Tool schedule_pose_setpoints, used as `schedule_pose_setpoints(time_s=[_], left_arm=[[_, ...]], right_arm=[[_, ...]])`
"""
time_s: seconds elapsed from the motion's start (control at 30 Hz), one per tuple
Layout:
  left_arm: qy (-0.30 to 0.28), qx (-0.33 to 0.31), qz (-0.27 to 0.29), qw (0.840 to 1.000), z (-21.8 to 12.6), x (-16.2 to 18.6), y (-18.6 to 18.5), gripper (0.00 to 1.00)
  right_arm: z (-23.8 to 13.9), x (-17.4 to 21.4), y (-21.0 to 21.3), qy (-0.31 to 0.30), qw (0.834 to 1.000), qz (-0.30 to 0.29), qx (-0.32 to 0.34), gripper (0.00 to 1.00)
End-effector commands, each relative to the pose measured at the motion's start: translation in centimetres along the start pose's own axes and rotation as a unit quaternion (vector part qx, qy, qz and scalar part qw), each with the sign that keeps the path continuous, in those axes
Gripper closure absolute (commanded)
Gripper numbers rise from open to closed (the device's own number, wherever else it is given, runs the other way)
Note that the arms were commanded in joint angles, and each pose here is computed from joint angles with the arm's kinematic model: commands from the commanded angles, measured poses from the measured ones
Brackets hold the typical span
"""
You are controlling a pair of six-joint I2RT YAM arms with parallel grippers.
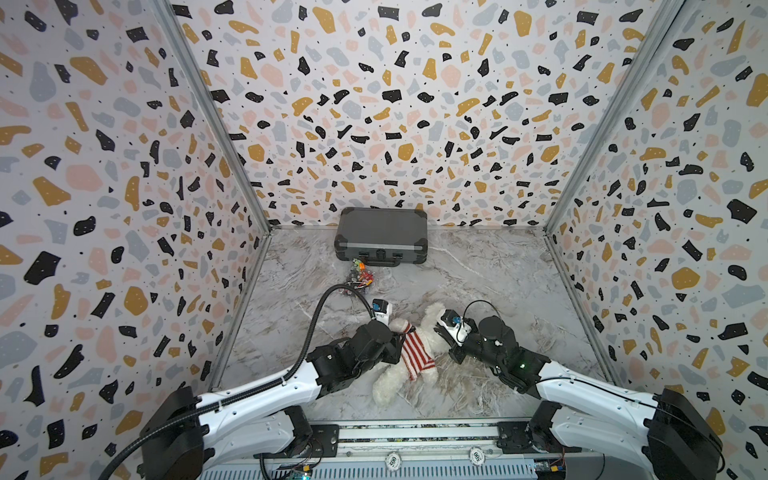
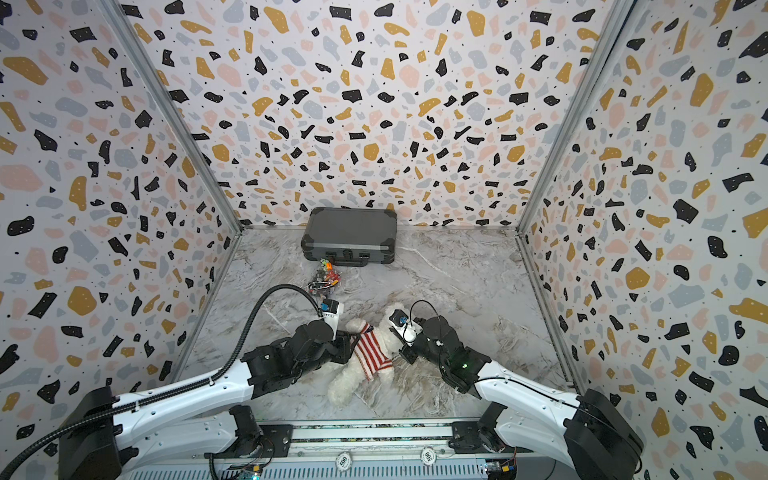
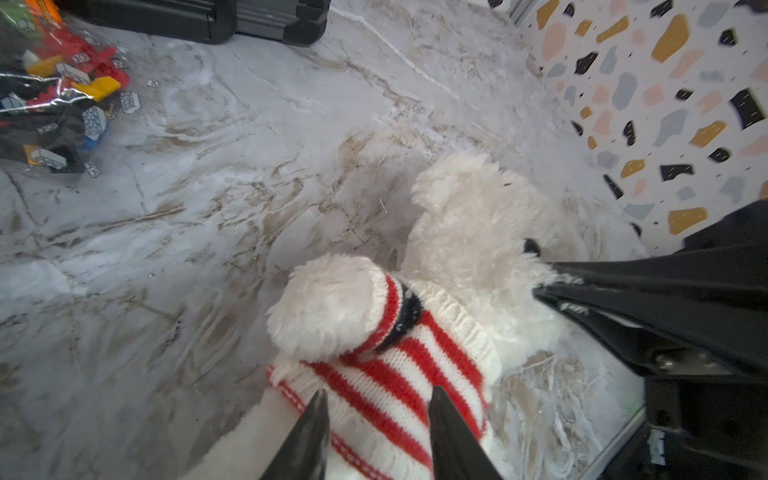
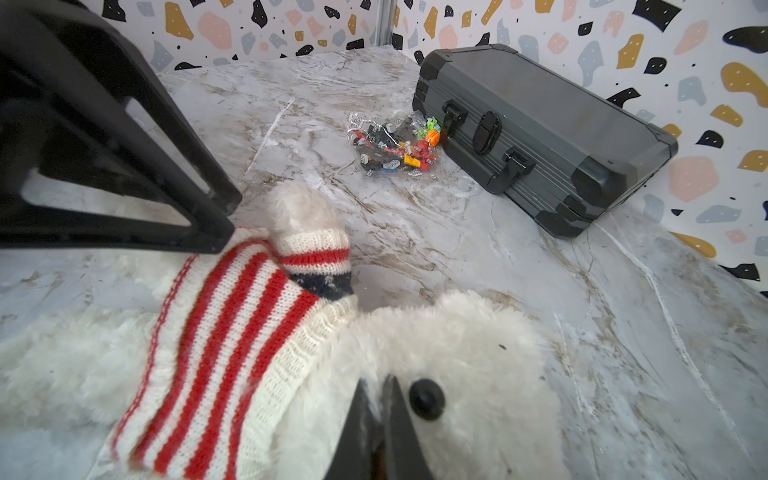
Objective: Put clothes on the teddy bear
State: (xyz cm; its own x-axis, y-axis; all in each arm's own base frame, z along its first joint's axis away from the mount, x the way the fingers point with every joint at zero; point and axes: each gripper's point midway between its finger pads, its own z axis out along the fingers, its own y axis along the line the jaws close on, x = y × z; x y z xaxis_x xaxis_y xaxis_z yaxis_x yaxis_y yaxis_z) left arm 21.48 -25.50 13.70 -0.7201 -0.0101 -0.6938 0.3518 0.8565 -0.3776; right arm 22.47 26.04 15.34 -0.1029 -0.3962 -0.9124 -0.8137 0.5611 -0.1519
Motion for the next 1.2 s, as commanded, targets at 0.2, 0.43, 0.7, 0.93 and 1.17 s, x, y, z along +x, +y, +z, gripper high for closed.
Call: schedule_pose_setpoints(time_s=[0.2,0.43,0.7,0.93,1.17], left_arm=[[0.045,-0.006,0.012,0.999,1.6,3.8,1.6,0.83],[0.055,-0.001,0.005,0.998,1.7,5.0,2.1,0.91],[-0.045,0.139,-0.112,0.983,-2.2,-0.1,-1.4,0.66],[-0.013,0.156,-0.132,0.979,-1.8,1.4,-2.5,0.59],[-0.006,0.130,-0.142,0.981,-0.6,2.1,-1.8,0.59]], right_arm=[[-0.8,-1.6,-0.4,-0.039,0.999,-0.023,0.018,1.00],[-1.1,-1.7,-0.1,-0.045,0.998,-0.030,0.012,1.00],[-1.1,-1.6,-0.2,-0.043,0.998,-0.031,0.022,1.00],[-0.9,-1.6,-0.1,-0.043,0.998,-0.030,0.022,1.00],[-0.9,-1.7,0.0,-0.046,0.998,-0.031,0.023,1.00]])
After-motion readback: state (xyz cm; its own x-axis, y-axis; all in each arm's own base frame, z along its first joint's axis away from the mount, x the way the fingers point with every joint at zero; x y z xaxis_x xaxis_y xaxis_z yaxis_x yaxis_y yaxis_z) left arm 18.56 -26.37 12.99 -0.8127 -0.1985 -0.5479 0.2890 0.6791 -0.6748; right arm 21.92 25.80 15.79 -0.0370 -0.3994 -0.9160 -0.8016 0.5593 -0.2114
